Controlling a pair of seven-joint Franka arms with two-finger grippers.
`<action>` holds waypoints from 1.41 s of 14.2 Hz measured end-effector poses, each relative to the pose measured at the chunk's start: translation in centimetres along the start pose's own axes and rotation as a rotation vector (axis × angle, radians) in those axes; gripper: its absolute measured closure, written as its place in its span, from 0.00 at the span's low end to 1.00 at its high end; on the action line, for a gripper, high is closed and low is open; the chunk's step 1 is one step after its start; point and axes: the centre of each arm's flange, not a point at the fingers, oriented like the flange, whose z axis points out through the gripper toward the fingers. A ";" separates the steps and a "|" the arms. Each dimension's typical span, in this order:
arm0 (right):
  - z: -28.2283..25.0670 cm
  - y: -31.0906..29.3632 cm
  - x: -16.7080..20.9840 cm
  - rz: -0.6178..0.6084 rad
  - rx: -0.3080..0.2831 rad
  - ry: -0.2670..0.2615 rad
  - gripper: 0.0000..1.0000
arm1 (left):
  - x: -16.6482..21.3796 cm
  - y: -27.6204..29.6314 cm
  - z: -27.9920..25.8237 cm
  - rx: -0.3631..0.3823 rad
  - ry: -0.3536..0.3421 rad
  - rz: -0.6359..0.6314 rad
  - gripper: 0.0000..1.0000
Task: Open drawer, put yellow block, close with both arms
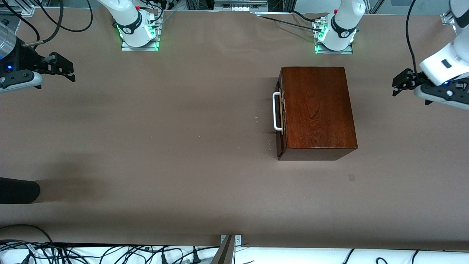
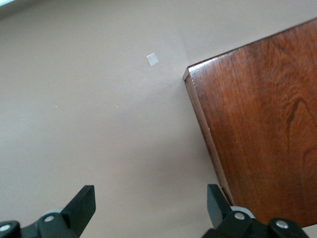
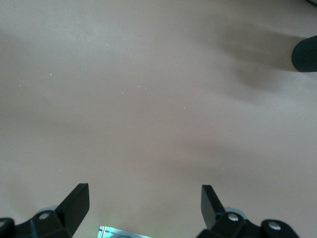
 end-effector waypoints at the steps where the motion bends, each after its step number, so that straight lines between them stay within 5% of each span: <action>1: 0.0 0.0 0.0 0.016 0.000 -0.001 0.00 | -0.3 -0.1 -0.3 -0.005 0.007 -0.064 0.00; 4: 0.0 0.0 -0.1 0.029 0.001 -0.005 0.00 | -0.5 0.2 -0.6 -0.009 0.012 -0.240 0.00; 20: -0.4 0.0 0.1 0.031 -0.002 0.014 0.00 | 3.4 0.3 -0.3 -0.020 -0.001 -0.327 0.00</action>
